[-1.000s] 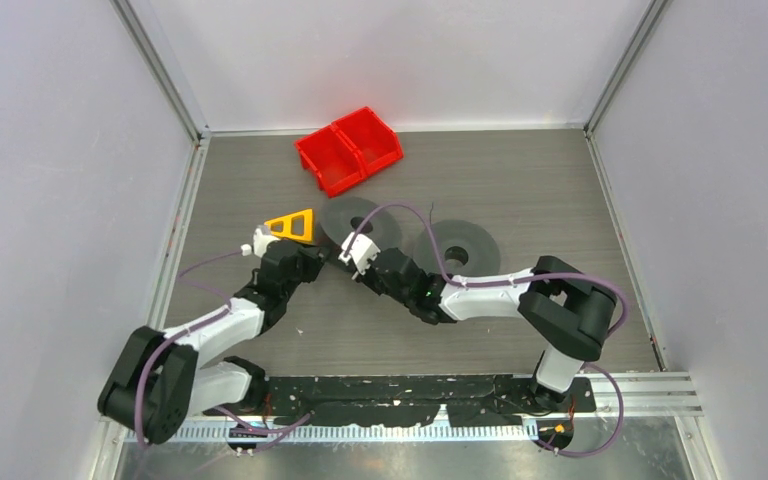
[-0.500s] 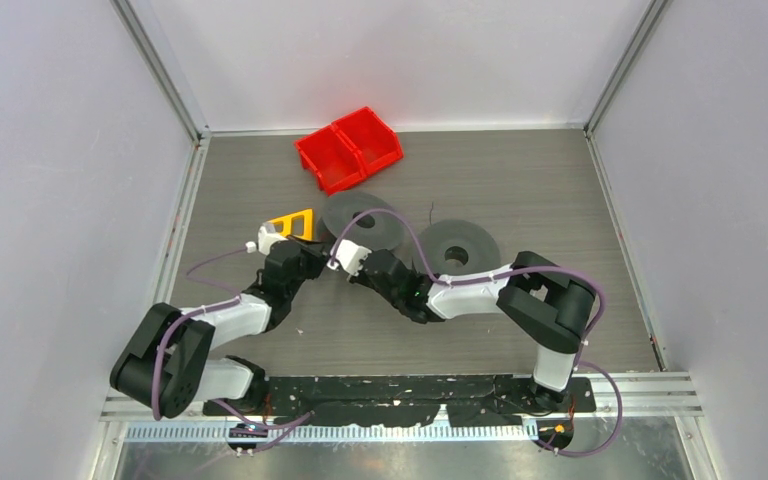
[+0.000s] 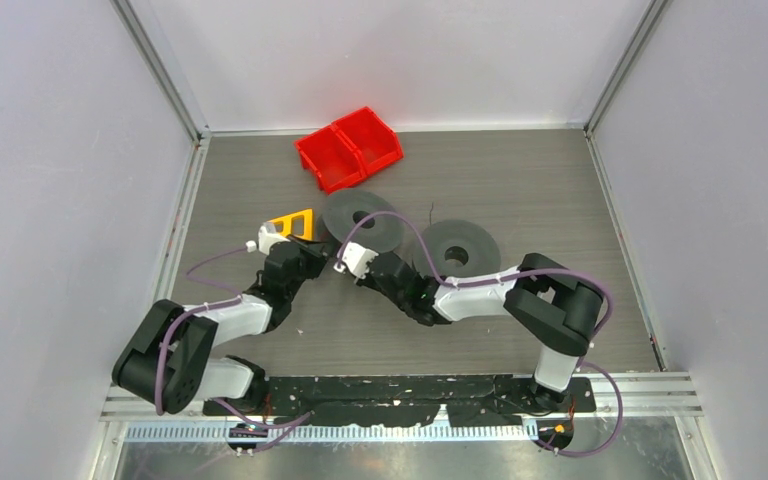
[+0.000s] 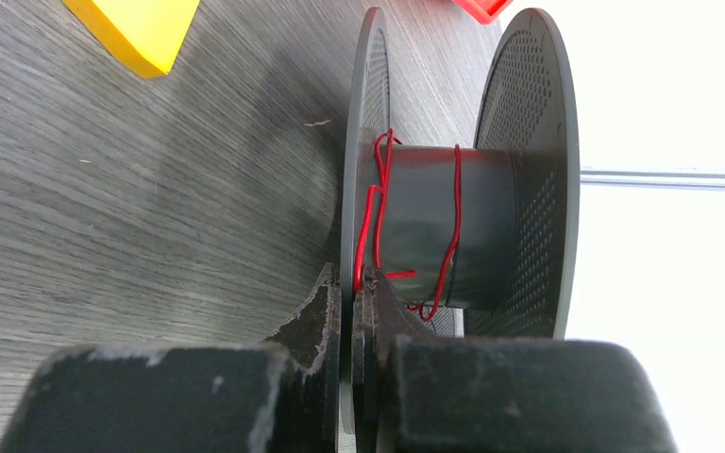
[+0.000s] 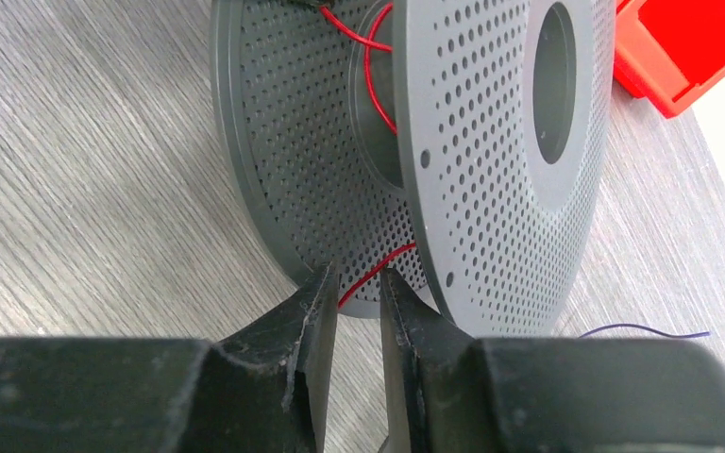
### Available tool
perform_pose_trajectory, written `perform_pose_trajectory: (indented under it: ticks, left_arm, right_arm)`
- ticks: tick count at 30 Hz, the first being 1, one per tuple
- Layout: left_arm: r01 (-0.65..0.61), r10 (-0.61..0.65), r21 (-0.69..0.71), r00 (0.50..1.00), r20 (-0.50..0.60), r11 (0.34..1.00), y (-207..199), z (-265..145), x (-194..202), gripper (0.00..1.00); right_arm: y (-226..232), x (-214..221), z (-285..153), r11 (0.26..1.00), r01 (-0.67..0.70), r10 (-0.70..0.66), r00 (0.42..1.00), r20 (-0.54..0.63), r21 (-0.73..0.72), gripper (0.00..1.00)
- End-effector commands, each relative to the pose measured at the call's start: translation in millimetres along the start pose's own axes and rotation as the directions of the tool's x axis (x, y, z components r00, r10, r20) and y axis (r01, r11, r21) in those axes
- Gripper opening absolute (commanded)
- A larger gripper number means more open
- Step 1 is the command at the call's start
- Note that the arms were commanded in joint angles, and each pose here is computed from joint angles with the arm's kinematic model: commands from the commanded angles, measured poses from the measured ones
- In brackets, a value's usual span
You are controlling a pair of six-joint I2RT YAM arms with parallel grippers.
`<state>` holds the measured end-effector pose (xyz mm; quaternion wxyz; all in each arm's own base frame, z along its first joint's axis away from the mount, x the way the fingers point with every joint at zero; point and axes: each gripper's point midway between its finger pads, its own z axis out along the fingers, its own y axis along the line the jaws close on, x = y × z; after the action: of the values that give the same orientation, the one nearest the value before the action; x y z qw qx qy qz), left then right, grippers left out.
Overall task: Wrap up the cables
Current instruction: Place the cable reel at the center of the board.
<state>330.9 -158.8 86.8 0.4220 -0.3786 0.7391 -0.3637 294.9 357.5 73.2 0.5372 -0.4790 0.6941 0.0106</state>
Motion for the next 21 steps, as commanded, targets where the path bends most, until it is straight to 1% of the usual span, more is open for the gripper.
perform_pose_trajectory:
  ticks: [1,12,14,16,18,19,20,21]
  left_arm:
    - [-0.045,0.045,0.0,0.999,-0.031,0.999,5,1,6,0.0]
    - [-0.048,0.048,-0.002,0.998,-0.034,0.999,5,2,6,0.0]
    - [-0.045,0.045,0.002,0.998,-0.034,0.999,5,2,6,0.0]
    - [-0.035,0.035,0.014,0.999,-0.031,0.999,4,1,6,0.0]
    - [-0.017,0.018,0.031,0.999,-0.026,0.999,3,1,6,0.0]
    - [-0.009,0.01,0.035,1.0,-0.026,0.999,2,1,6,0.0]
    - [-0.002,0.003,0.04,1.0,-0.026,0.999,2,1,6,0.0]
    - [0.007,-0.006,0.052,1.0,-0.025,0.999,1,0,6,0.0]
  right_arm:
    - [-5,-1,-9,0.998,-0.056,0.056,0.998,-0.001,-0.004,0.3]
    - [-16,0,-13,0.996,-0.087,0.087,0.996,0.003,0.02,0.35]
    - [-14,0,-11,0.994,-0.109,0.109,0.994,0.006,0.006,0.3]
    - [-10,-3,-10,0.988,-0.153,0.154,0.988,0.012,-0.014,0.23]
    - [-7,-7,-10,0.968,-0.249,0.25,0.968,0.015,-0.034,0.18]
    - [-2,-10,-10,0.946,-0.319,0.321,0.947,0.021,-0.056,0.17]
    - [0,-11,-11,0.931,-0.359,0.361,0.932,0.025,-0.068,0.14]
    - [6,-21,-11,0.894,-0.434,0.441,0.896,0.046,-0.107,0.13]
